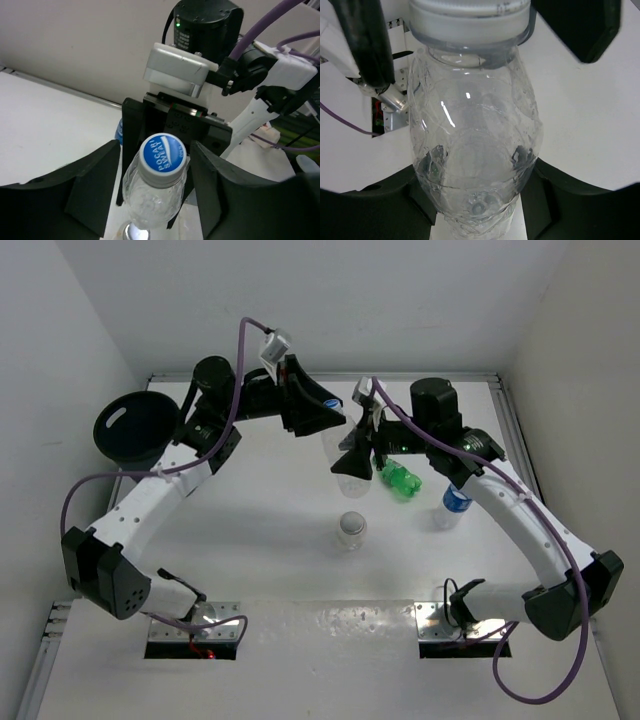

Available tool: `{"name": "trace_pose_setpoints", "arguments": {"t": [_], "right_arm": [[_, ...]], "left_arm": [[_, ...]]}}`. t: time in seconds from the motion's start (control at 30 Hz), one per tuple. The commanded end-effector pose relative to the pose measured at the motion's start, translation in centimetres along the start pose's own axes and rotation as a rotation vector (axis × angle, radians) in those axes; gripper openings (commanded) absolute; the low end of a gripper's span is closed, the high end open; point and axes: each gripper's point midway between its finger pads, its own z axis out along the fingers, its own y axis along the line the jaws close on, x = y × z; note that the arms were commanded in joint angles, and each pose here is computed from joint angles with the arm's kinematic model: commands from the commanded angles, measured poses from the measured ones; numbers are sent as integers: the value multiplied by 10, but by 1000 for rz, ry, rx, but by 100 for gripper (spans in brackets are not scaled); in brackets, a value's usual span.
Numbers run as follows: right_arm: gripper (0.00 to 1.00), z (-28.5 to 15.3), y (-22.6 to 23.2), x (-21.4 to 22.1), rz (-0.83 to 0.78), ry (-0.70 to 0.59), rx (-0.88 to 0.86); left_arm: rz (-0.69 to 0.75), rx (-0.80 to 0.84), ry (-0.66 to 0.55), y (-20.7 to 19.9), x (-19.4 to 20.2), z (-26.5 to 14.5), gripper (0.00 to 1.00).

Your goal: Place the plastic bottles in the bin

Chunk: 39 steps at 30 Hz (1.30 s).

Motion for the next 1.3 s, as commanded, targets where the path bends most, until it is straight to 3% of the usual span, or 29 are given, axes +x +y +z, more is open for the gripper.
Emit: {"name": "trace_pose_setpoints", "arguments": {"t": [0.0,0.13,0.17,0.2,0.23,0.27,0.37,0.5,0.57,0.6,0.67,0.7,0.83,1.03,1.27], "right_arm": [[0,-1,2,-21,-68,-46,-5],[0,0,3,-20,-63,-43,-9],[5,-1,2,-21,-66,-49,1],[15,0,1,-22,-59,-50,6],[34,-2,0,-24,-45,-55,22],[69,-4,-3,-24,-10,-56,36],[99,-19,-22,-34,66,-84,148],[100,-73,-66,-40,158,-116,341],[100,-89,-71,-37,185,-108,377],[100,-108,-84,-32,212,-112,436],[100,-122,-82,-29,230,-114,463],[100,-131,-86,-20,268,-100,493],[100,-169,-96,0,345,-83,616],[100,-202,-96,28,404,-32,775],[100,-227,-96,67,421,21,918]], "left_arm": [[18,59,-56,-17,-13,7,61],[-13,59,-69,-16,-12,7,38],[-31,56,-64,-14,-8,7,23],[-30,48,-67,-11,-9,5,16],[-36,36,-66,-8,-9,3,9],[-40,-10,-67,2,-11,-5,0],[-19,-125,-81,23,-29,-28,0],[65,-416,-112,77,-84,-112,0],[74,-573,-97,105,-93,-152,0],[136,-701,-143,111,-122,-191,0],[158,-859,-137,126,-130,-237,0],[185,-987,-170,133,-145,-279,0],[209,-1213,-224,139,-161,-372,0],[204,-1350,-236,139,-155,-439,0],[103,-1322,-169,165,-102,-440,0]]}}
